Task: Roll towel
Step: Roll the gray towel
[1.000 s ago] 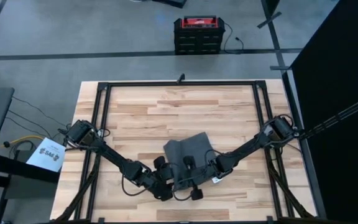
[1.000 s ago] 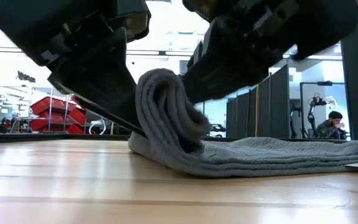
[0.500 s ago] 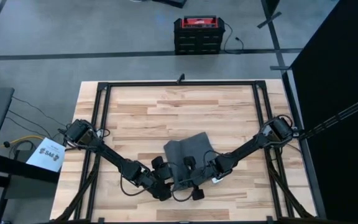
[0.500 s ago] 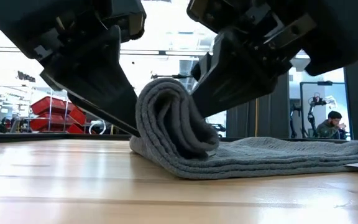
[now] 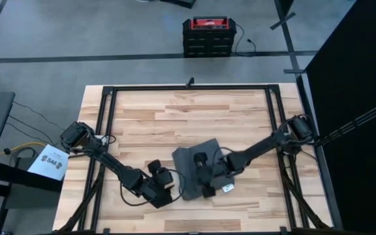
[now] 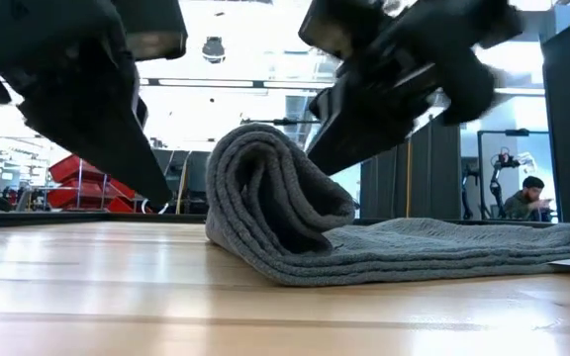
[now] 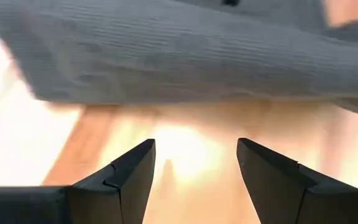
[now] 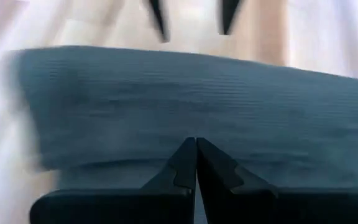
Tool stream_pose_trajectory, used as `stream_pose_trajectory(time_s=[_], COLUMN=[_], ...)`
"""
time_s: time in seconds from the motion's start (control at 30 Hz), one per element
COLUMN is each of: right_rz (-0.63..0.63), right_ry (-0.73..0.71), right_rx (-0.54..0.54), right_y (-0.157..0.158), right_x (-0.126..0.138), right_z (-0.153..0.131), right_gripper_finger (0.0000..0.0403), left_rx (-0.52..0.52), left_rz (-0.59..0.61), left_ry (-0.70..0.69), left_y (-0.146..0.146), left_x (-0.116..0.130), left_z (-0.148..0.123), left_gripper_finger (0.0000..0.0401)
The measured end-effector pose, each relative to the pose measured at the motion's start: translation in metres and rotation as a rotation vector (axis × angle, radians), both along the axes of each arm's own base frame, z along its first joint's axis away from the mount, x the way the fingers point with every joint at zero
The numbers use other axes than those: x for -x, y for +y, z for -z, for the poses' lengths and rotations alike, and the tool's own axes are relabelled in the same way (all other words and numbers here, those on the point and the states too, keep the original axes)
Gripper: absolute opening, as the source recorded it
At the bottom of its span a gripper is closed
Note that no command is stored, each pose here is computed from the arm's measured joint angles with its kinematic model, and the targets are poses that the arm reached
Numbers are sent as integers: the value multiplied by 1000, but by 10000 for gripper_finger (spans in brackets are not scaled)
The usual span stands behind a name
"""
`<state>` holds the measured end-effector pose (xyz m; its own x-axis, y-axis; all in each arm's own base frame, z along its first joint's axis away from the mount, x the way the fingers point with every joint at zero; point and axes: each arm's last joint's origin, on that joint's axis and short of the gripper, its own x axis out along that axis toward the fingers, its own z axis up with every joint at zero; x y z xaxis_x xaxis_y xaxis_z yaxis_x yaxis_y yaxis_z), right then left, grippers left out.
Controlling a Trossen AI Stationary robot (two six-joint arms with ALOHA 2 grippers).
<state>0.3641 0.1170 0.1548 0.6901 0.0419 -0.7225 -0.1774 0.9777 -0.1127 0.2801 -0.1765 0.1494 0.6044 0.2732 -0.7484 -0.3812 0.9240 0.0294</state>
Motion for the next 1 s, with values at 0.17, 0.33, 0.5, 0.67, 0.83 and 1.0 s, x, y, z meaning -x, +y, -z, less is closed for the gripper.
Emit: stream_pose_trajectory(time_s=[0.17,0.33,0.5,0.67,0.83,1.0], right_rz=[39,2,-37,-56,-85,-92], right_ry=[-10,-45,-5,-32,-84,-28], right_rx=[33,3,11,39,58,63], right_y=[-32,-52,-62,-69,-69,-68], right_x=[-10,-22,-28,-31,-34,-28], right_z=[1,7,33,32,28,23], right_gripper_finger=[0,0,0,0,0,0], left_rx=[-82,-127,-90,-110,-118,-108], left_rz=[-50,-85,-41,3,19,-6], left_ry=[-9,19,50,46,46,56], left_y=[11,39,59,58,57,58], left_x=[3,-1,-8,-13,-16,-15], left_z=[8,21,30,25,21,22], left_gripper_finger=[214,214,214,214,214,214])
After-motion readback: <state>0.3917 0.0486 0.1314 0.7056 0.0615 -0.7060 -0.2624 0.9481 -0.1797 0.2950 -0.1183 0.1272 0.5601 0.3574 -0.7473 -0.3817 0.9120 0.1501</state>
